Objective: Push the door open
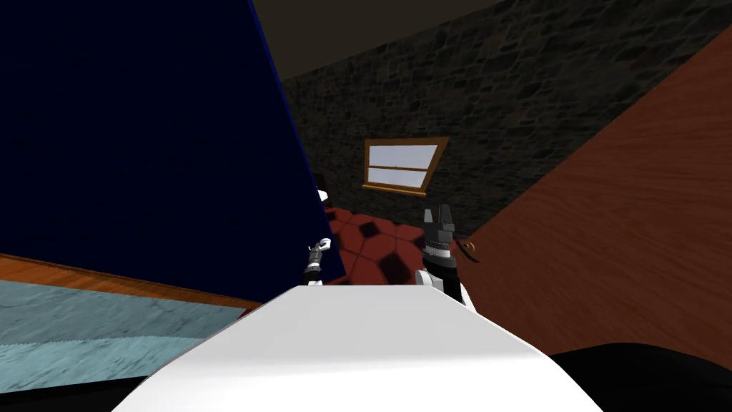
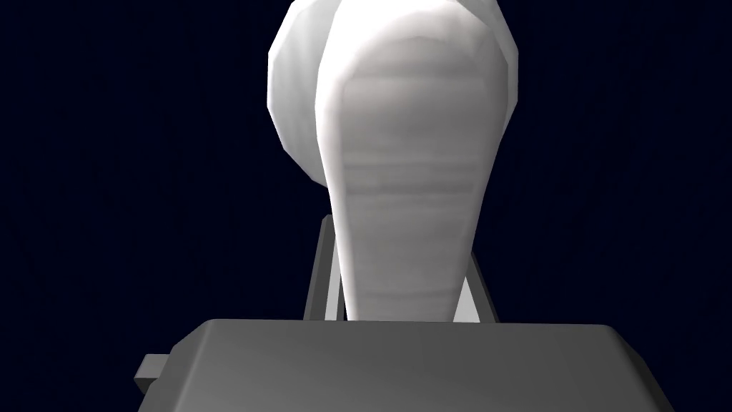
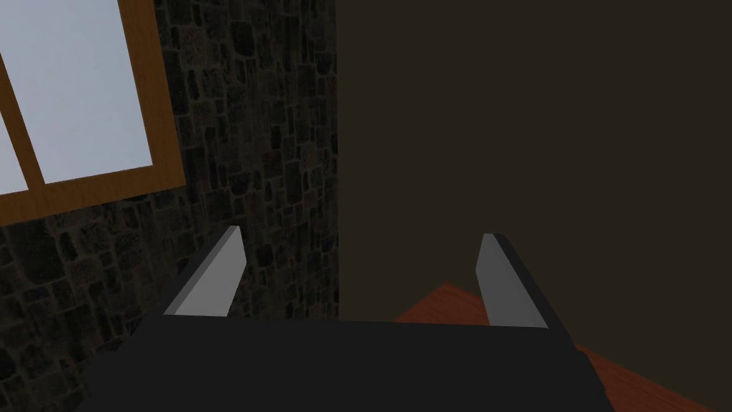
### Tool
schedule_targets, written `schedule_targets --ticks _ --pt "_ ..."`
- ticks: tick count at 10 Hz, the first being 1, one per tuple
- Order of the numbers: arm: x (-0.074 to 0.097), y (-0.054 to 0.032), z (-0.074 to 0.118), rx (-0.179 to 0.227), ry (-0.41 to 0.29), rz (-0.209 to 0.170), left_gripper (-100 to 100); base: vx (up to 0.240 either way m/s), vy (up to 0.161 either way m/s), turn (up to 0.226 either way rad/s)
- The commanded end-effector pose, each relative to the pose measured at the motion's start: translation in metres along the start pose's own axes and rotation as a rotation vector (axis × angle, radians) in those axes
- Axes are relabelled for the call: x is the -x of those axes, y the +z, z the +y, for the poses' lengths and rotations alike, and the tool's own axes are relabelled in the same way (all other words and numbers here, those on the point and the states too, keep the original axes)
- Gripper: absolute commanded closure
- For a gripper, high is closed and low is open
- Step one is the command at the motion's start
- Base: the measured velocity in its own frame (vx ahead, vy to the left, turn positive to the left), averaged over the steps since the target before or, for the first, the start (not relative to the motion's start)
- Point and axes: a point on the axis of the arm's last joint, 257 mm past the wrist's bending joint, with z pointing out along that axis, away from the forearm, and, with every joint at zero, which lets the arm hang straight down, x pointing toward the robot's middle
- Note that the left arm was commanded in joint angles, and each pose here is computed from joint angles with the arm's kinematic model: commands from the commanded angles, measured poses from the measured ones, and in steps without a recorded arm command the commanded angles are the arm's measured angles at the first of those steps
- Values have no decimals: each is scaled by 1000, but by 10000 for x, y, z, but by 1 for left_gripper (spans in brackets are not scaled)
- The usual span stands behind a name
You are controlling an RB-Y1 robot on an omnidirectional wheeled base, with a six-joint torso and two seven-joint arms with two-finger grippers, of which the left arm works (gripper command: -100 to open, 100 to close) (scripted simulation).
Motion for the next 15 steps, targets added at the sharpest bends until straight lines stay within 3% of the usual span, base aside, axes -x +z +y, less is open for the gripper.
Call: schedule_targets --ticks 1,6,7,15 --pt "183 31 -68 -15 11 -35 100 225 -46 61" --pt "538 22 -79 -17 12 -118 100 217 -22 64" --pt "538 22 -79 -17 12 -118 100 162 -36 49" --pt "923 -63 -44 -11 -10 -235 100 184 -31 63"
